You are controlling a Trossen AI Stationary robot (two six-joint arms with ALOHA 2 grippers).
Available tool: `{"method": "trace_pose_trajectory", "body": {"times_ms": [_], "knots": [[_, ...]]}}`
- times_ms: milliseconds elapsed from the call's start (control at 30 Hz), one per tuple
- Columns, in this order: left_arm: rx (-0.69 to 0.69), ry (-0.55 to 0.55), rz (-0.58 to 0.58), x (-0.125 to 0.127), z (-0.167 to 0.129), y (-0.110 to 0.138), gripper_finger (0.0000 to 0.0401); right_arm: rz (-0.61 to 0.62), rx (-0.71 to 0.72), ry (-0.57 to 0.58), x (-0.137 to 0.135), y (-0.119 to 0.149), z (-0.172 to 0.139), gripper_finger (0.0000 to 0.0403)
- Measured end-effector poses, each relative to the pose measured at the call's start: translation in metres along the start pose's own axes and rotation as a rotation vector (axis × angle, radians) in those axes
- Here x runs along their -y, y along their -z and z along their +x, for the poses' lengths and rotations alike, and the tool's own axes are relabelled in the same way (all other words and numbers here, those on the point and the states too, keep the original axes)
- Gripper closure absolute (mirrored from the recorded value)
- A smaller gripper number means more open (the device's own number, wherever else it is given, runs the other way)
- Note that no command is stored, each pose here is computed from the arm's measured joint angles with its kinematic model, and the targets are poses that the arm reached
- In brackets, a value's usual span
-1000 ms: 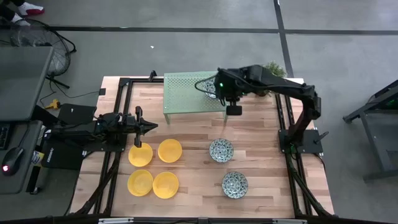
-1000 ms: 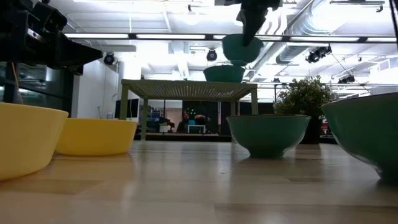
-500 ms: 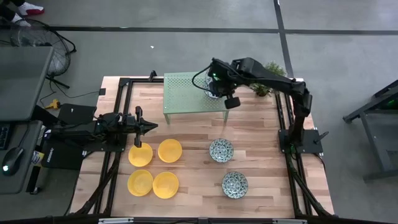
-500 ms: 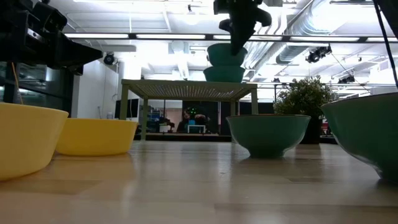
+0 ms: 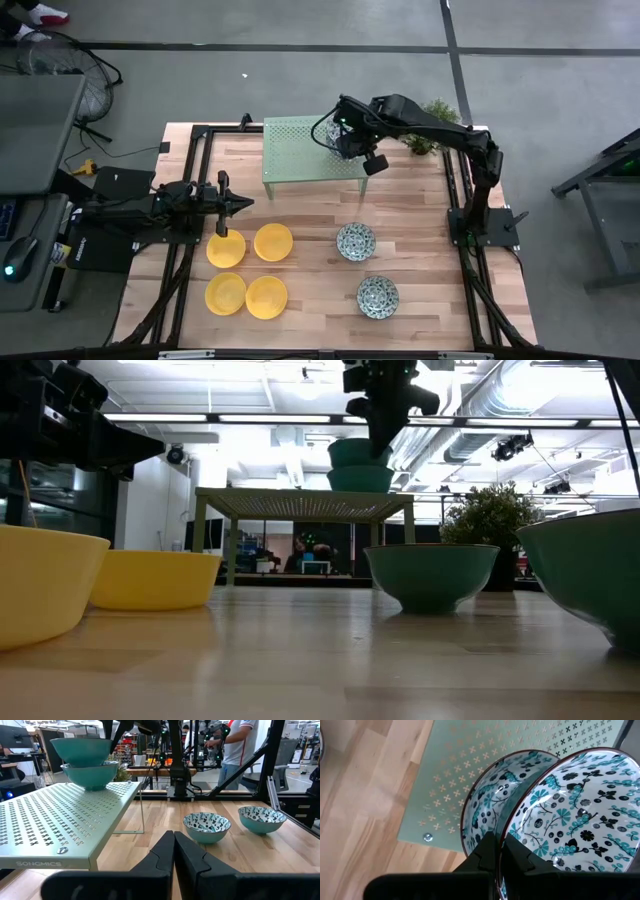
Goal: Pick & Place Mini bowls
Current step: Stack the blue patterned bowl on top of the other blue patterned bowl on the shelf
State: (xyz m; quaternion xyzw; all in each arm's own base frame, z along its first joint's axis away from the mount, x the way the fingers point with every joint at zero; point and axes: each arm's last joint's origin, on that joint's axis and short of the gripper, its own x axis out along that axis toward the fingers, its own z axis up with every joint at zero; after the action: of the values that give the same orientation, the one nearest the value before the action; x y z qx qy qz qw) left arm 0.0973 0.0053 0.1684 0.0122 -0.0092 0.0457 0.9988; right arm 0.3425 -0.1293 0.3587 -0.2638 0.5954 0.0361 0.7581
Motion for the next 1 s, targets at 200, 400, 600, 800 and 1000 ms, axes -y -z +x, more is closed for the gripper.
{"method": "trace_pose_trajectory", "body": {"times_ms": [200, 400, 600, 800, 1000], "knots": [[0.000, 0.000, 0.000, 0.000, 0.000, 0.000, 0.0394, 0.004, 0.022, -0.029, 0.000, 0.000, 0.001, 0.0403], [0.000, 0.000, 0.000, 0.000, 0.000, 0.000, 0.0394, 0.021, 0.027, -0.037, 0.000, 0.000, 0.002, 0.0403], [0.000, 0.000, 0.000, 0.000, 0.000, 0.000, 0.0394, 0.084, 0.001, -0.056, 0.001, -0.002, 0.012, 0.0403], [0.000, 0.000, 0.000, 0.000, 0.000, 0.000, 0.0394, 0.121, -0.002, -0.035, 0.003, -0.005, 0.016, 0.0403], [0.000, 0.000, 0.000, 0.000, 0.000, 0.000, 0.0394, 0.125, -0.005, -0.033, 0.003, -0.005, 0.017, 0.0388]]}}
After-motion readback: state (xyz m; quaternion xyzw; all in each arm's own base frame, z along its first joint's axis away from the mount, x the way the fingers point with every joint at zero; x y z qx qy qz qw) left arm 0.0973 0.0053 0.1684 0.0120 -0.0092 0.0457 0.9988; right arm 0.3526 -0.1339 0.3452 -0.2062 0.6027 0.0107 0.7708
